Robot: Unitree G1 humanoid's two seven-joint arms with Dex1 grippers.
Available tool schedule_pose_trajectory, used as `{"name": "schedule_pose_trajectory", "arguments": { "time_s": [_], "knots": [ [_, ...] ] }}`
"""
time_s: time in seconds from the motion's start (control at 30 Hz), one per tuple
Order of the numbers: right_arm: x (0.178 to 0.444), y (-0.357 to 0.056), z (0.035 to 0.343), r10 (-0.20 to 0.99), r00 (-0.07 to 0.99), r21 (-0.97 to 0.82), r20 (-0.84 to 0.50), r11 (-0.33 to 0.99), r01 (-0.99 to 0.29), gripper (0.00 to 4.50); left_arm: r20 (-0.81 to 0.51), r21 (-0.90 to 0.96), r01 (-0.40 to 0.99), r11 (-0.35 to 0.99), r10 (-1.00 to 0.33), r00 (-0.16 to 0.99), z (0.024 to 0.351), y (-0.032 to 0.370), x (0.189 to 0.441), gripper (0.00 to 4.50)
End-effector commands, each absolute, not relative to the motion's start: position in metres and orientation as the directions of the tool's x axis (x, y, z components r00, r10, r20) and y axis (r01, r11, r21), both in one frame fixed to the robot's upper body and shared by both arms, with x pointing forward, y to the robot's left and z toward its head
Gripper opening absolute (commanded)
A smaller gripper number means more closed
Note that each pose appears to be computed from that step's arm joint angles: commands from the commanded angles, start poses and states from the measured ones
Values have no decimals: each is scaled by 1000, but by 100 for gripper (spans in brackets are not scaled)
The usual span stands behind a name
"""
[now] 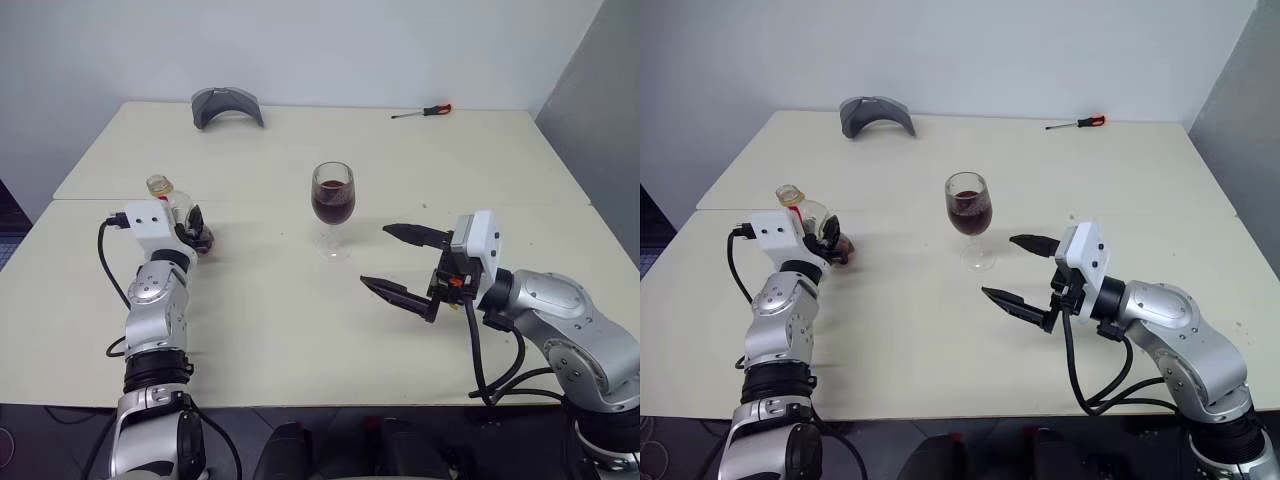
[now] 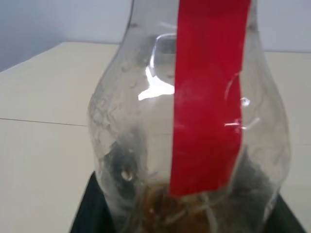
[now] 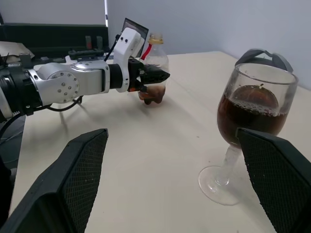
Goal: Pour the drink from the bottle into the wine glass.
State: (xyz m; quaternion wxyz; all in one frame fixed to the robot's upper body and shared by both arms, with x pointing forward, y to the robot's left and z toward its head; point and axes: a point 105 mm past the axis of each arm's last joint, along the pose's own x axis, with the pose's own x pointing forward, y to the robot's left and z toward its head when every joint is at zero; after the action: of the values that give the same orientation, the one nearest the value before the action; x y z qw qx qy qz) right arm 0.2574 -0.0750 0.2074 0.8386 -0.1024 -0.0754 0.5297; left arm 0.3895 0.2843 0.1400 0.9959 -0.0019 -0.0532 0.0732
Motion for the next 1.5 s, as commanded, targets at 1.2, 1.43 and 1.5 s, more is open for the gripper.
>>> {"name": "schedule_pose_trajectory", "arguments": {
  "time_s": [1.2,1.43,1.5],
  "knots": [
    [258,-109,191,782,624,-286,-11,595,-751,450,-60,-33,136,990,-137,989,111,197,295,448],
    [289,-159,167,331,944,-256,-9,911,-322,450,-82,34,171,985,-168,982,115,170,294,448],
    [288,-170,158,228,973,-256,-21,940,-225,450,-79,27,157,987,-154,985,115,167,294,448]
  ]
}}
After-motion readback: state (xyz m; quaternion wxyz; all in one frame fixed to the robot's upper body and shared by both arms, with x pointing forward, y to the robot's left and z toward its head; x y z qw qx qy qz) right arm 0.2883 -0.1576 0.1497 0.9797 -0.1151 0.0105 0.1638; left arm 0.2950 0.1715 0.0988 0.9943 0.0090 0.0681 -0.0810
